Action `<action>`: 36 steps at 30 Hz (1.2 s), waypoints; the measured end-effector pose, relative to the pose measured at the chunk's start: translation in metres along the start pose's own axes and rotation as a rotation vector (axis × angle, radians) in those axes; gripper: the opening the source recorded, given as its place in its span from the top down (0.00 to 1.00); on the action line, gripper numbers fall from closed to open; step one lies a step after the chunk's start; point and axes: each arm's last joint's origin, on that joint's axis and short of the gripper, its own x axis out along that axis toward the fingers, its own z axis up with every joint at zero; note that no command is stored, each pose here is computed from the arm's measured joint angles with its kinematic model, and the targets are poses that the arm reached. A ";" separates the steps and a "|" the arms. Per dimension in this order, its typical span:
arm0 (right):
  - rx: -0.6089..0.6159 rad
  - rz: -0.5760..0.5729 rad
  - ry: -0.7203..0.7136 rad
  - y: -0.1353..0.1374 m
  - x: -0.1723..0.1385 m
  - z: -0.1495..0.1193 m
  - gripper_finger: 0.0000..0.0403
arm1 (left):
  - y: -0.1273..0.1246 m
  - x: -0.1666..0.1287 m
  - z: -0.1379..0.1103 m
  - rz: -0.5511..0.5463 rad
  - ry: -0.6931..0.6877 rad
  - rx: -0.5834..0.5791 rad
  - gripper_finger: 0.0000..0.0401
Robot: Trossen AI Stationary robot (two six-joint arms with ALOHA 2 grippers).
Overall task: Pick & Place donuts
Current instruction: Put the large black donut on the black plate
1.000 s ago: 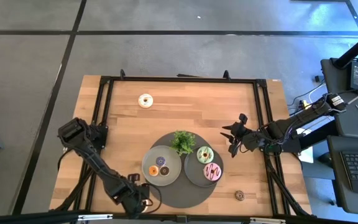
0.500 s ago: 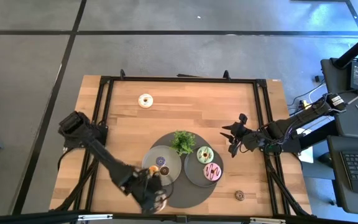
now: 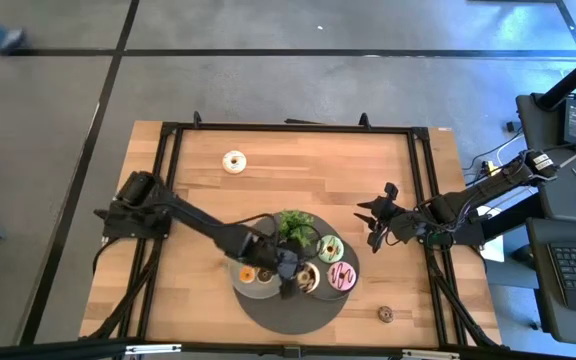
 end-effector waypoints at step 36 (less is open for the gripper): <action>0.024 0.046 0.033 0.001 0.000 -0.002 0.67 | 0.016 0.046 0.001 0.064 -0.043 -0.125 0.94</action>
